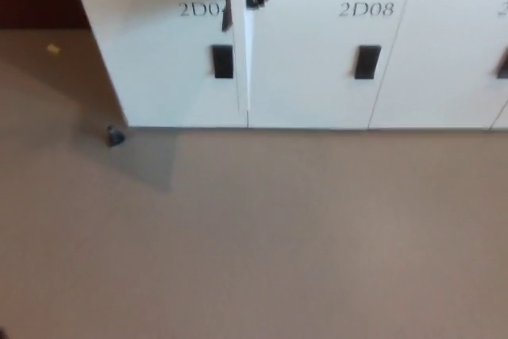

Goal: The robot walks towards an open cabinet and lifts its left hand to push the door towards the right to close it.

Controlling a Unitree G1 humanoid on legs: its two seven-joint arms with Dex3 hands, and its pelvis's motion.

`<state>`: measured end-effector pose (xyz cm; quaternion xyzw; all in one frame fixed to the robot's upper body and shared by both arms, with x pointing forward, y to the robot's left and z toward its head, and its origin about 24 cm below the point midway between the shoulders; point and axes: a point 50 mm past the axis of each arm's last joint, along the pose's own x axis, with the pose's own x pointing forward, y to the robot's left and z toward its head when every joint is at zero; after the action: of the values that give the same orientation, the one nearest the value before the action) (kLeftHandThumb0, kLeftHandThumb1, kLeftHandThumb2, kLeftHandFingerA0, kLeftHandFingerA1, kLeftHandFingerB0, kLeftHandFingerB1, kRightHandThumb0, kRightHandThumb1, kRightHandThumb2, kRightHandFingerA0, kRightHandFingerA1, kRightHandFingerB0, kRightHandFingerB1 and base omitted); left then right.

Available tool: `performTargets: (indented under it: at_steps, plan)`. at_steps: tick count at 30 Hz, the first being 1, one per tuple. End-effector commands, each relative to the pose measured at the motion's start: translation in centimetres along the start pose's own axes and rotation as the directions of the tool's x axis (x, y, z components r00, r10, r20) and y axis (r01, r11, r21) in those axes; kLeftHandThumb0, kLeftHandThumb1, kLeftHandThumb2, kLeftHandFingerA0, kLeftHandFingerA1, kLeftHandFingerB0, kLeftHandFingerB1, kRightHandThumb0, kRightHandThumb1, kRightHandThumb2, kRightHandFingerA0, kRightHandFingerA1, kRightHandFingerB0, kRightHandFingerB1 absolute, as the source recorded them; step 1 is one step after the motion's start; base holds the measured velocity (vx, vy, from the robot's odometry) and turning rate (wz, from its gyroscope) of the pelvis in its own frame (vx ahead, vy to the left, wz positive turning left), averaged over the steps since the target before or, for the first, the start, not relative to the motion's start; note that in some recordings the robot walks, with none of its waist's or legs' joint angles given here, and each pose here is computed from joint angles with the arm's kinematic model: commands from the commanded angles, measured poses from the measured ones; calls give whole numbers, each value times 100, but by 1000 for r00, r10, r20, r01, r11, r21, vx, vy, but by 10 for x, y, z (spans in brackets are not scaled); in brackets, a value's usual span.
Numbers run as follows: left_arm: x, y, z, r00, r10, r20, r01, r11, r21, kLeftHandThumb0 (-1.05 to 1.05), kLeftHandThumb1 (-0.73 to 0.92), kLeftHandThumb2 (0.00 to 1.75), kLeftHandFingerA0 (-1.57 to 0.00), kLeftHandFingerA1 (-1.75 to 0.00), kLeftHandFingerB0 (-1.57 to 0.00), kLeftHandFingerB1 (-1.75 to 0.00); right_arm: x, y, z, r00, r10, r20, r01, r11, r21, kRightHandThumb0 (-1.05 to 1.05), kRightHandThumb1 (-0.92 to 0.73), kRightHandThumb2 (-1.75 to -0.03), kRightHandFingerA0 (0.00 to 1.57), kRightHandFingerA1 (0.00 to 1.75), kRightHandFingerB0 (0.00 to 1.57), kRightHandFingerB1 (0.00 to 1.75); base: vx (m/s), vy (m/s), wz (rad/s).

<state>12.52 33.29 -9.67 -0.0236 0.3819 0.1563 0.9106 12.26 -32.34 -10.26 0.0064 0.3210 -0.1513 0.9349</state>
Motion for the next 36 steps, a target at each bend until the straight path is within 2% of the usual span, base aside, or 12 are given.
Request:
performTargets:
  at_steps: [1,7,13,15,16,18,27,28,30,31,34,36]
  plan:
    - [-2,7,1,1000,21,14,-22,998,55,-65,75,91,-27,-46,-19,-42,-3,-5,-1,1000,-17,-1,17,999,-30,-65,-82,-99,25,48,15,43,474,81,-12]
    - [-3,8,2,1000,12,8,-12,997,82,-62,89,67,-31,-37,-20,-30,-3,-4,-2,1000,-8,-2,8,1000,-26,-65,-82,-99,24,48,15,42,418,41,7]
    - [-3,9,2,999,27,27,-30,995,100,-65,75,92,-30,-48,-21,-43,-1,-4,0,1000,-7,-13,7,1000,-17,-67,-80,-99,25,48,16,43,341,-170,51]
    - [-3,9,2,999,26,28,-29,994,102,-65,74,92,-31,-48,-21,-43,-1,-4,0,1000,-6,-14,6,1000,-22,-64,-92,-71,31,39,19,32,356,-283,19]
    - [-3,8,2,999,25,27,-28,994,103,-61,87,66,-39,-40,-23,-32,-1,-3,0,1000,-5,-14,5,1000,-26,-67,-80,-100,26,49,17,43,361,-261,-12]
    - [-3,8,2,999,31,28,-34,994,107,-64,73,92,-35,-49,-22,-43,0,-3,0,1000,-4,-13,4,1000,-25,-66,-80,-100,27,49,16,43,349,-245,7]
    - [-3,8,3,999,20,33,-25,987,158,-64,74,92,-33,-49,-20,-43,0,-2,0,1000,-2,-18,2,1000,-24,-66,-79,-100,29,50,19,44,182,-41,-8]
    - [-3,8,2,999,20,33,-25,986,167,-61,87,66,-41,-40,-23,-32,0,-2,0,1000,1,-18,-1,1000,-27,-65,-92,-69,35,40,22,32,179,60,14]
    - [-3,8,2,999,20,32,-25,985,173,-61,87,66,-41,-40,-23,-32,0,-2,0,1000,2,-17,-3,1000,-29,-65,-92,-69,35,40,22,32,188,94,-21]
    - [-3,8,2,999,20,33,-25,982,186,-65,74,92,-34,-49,-22,-43,0,-2,0,1000,2,-16,-2,1000,-22,-66,-79,-99,28,50,19,44,281,150,9]
    - [-3,9,4,999,21,36,-28,980,196,-65,74,92,-34,-49,-21,-43,2,0,2,1000,7,-12,-7,1000,-24,-66,-79,-100,28,50,19,44,242,126,9]
    - [-3,8,4,999,17,39,-24,981,194,-64,74,92,-34,-49,-21,-43,2,0,2,1000,8,-14,-9,1000,-23,-64,-92,-69,34,41,22,32,176,69,9]
